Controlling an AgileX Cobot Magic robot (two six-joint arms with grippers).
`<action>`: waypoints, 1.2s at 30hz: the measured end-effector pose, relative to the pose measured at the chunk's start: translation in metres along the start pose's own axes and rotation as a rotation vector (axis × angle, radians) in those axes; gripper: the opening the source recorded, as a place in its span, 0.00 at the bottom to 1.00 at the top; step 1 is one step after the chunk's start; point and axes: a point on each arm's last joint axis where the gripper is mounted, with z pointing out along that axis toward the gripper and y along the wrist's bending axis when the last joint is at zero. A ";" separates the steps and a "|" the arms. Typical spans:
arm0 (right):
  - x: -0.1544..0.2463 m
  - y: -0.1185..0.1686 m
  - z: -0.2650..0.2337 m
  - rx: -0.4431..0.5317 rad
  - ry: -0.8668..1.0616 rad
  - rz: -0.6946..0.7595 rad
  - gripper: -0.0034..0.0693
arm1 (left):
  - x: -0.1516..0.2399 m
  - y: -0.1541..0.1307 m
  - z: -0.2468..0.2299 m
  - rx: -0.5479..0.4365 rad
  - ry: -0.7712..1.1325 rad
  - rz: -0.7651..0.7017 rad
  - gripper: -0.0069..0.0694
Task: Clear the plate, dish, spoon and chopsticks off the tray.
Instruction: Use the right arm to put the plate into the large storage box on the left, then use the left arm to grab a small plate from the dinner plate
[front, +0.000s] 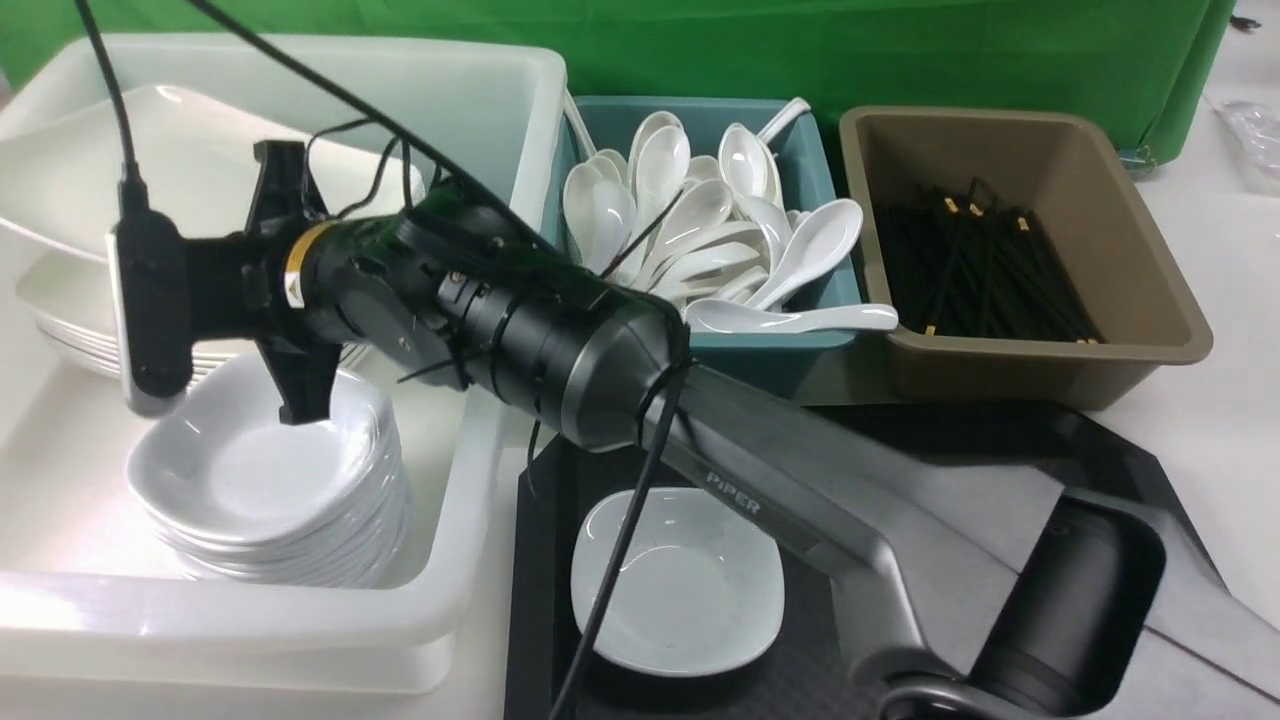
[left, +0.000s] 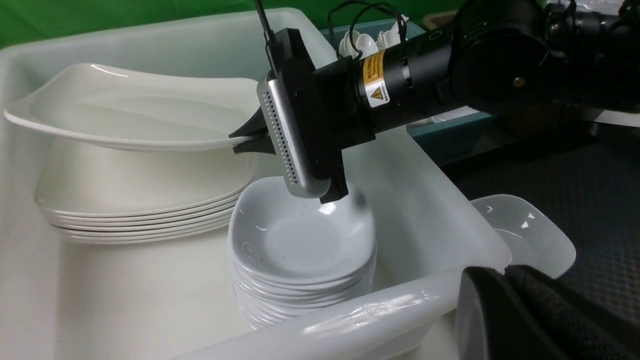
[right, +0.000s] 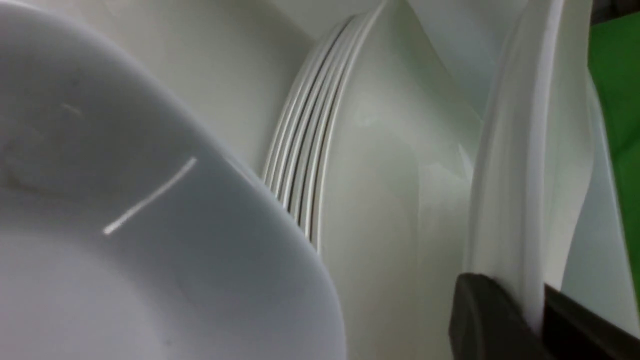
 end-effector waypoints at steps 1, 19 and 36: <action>0.000 0.001 0.002 0.008 -0.005 0.000 0.13 | 0.000 -0.001 0.000 0.006 0.001 -0.001 0.11; -0.025 -0.031 -0.046 -0.020 0.011 0.133 0.61 | -0.001 -0.005 0.003 0.044 0.017 -0.014 0.11; -0.008 -0.132 -0.273 -0.001 0.335 0.685 0.09 | -0.031 -0.036 0.116 0.193 0.321 0.137 0.11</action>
